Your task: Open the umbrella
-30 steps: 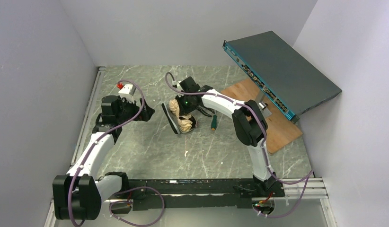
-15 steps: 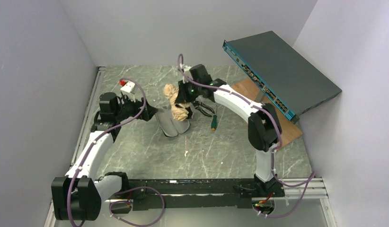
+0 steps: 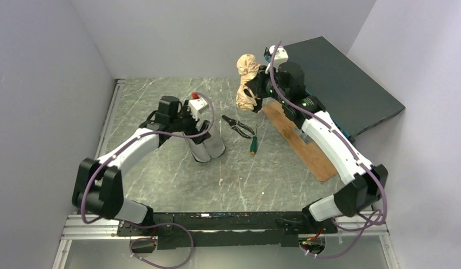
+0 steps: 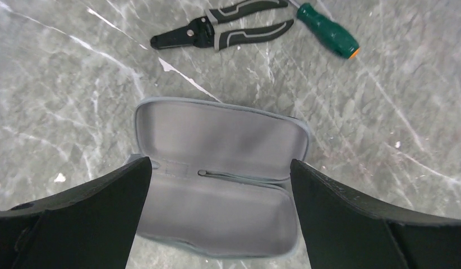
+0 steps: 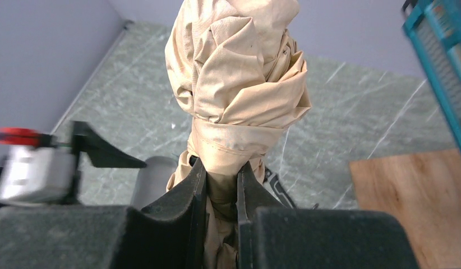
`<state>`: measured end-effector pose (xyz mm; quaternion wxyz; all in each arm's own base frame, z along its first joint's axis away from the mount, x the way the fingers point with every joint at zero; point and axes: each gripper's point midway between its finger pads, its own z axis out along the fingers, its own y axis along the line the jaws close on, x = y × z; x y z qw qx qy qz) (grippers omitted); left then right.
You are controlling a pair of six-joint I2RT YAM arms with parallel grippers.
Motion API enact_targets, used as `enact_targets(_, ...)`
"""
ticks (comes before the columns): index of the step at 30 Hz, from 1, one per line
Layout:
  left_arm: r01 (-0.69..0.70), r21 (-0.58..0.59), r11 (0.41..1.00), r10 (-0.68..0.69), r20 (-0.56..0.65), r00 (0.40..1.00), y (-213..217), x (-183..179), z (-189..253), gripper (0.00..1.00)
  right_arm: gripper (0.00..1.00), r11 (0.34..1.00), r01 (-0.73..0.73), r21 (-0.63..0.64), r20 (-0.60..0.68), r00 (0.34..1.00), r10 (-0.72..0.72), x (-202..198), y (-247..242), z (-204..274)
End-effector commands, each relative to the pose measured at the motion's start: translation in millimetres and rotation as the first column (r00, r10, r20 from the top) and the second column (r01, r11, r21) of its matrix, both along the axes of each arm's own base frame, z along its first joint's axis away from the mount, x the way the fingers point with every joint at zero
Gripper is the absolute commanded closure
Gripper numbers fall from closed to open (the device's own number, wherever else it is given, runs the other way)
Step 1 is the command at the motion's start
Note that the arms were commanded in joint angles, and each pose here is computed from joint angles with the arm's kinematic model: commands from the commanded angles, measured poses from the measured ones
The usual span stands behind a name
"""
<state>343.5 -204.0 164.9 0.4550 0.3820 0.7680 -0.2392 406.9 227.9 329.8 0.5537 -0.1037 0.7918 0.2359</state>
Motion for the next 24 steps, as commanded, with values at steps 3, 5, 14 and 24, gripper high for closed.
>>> enact_targets(3, 0.062, 0.145, 0.987, -0.069, 0.044, 0.997, -38.2, 29.0, -5.1, 0.0, 1.0, 0.988, 0.127, 0.086, 0.278, 0.949, -0.147, -6.8, -33.7, 90.3)
enact_targets(5, 0.078, 0.171, 0.982, -0.085, 0.036, 0.996, -52.0, 33.8, -9.9, 0.0, 1.0, 0.987, 0.13, 0.099, 0.293, 0.944, -0.153, -10.3, -38.3, 96.3)
enact_targets(14, 0.207, 0.385, 0.899, -0.19, -0.081, 0.978, -102.5, 33.6, -61.2, 0.0, 1.0, 0.99, 0.094, 0.105, 0.313, 0.942, -0.123, -12.9, -35.6, 102.9)
enact_targets(24, 0.295, 0.606, 0.738, -0.19, -0.233, 0.954, -38.9, -0.9, -121.9, 0.0, 1.0, 0.995, 0.02, 0.099, 0.29, 0.956, -0.048, -10.0, -20.2, 91.7)
